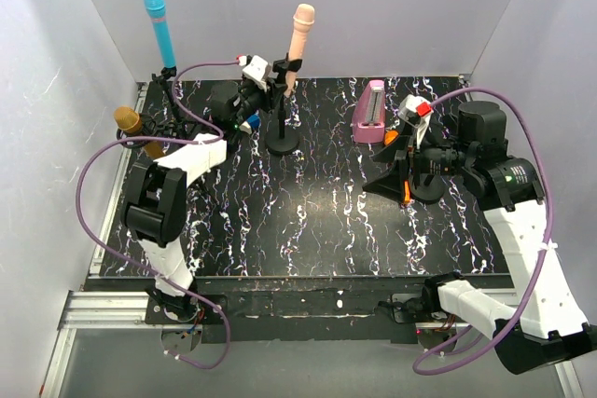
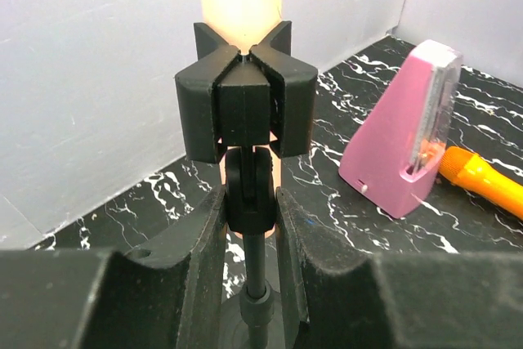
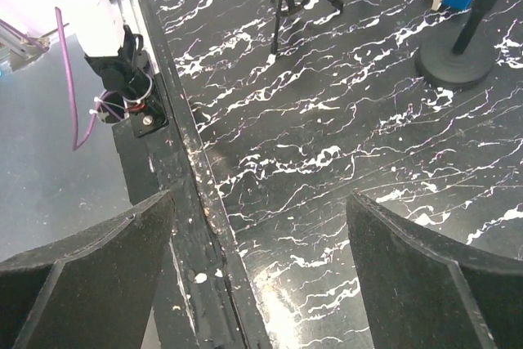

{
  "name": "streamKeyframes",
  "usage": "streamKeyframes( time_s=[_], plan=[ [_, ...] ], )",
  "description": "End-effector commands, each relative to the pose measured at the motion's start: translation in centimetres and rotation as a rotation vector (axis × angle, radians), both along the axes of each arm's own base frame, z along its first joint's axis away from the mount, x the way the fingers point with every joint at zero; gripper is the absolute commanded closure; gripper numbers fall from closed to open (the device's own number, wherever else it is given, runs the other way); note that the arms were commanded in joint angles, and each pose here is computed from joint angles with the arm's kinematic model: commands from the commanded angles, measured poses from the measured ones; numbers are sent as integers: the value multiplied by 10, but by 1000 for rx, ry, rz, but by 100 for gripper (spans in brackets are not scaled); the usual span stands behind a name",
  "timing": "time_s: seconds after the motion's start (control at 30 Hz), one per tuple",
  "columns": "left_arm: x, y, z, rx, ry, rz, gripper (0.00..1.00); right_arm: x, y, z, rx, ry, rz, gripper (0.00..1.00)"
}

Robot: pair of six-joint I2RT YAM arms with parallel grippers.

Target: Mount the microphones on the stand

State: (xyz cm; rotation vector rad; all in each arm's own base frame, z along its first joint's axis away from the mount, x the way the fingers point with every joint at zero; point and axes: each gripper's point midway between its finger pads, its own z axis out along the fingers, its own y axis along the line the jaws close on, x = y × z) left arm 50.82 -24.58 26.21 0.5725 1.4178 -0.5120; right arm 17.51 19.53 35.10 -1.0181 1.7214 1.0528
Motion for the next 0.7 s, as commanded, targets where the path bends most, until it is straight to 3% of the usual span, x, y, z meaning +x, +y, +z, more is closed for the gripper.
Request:
streamKeyframes(
  time_s=[0.0, 0.23, 0.27, 0.37, 0.5, 0.67],
  plan=[
    [18, 3, 46, -37, -144, -16, 100, -3, -1, 1, 8, -33, 15, 8],
    [24, 6, 27, -32, -107, -9, 98, -1, -3, -3, 6, -27, 5, 8],
    [22, 8, 25, -32, -104, -4, 95, -1, -3, -3, 6, -24, 3, 8],
    [15, 13, 26, -36, -95, 1, 74, 1, -5, -4, 7, -18, -6, 8],
    [6, 17, 26, -32, -72, 8, 57, 2, -5, -2, 11, -15, -12, 8],
    [-1, 25, 28, -30, -36, 29, 47, 3, -7, -2, 15, -13, -18, 8]
  ],
)
